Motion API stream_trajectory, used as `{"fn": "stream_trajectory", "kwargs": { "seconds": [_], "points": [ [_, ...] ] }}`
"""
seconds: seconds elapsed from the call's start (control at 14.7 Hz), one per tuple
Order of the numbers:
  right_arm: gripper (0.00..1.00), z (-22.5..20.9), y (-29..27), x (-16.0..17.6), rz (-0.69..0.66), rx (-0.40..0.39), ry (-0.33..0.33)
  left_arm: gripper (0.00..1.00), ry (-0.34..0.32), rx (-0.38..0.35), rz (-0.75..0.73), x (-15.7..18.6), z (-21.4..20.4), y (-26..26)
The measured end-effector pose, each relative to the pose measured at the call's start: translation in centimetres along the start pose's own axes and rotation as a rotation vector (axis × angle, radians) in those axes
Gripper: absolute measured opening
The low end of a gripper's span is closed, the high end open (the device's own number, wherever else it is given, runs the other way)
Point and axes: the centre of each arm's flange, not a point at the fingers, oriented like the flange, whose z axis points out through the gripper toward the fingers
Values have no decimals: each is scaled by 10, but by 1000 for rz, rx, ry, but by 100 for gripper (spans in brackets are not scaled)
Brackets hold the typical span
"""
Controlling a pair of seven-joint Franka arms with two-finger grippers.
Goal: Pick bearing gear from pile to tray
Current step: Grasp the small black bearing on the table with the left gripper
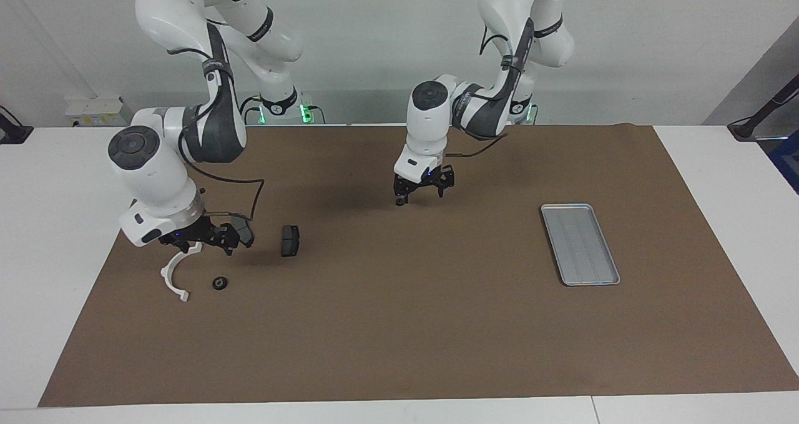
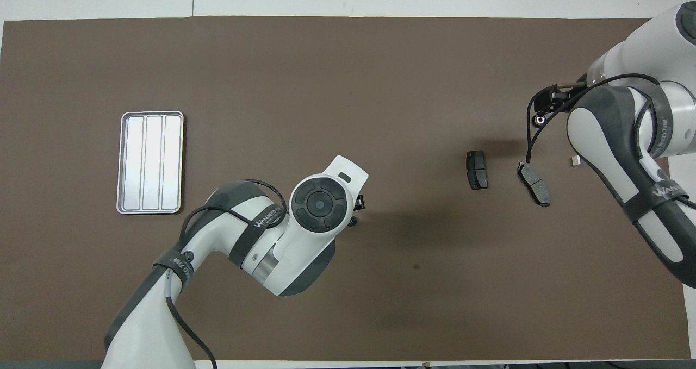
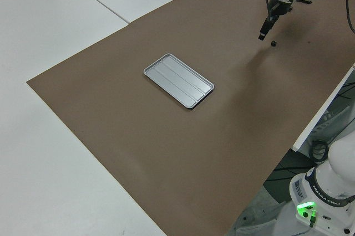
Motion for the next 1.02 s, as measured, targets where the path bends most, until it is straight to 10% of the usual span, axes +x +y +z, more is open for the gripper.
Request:
{"fn": "stream_trajectory", "kwargs": {
  "seconds": [1.02],
  "points": [
    [100,85,-5,21,157,-11,12,100,47,-73,34,-34,34,19]
  ]
}}
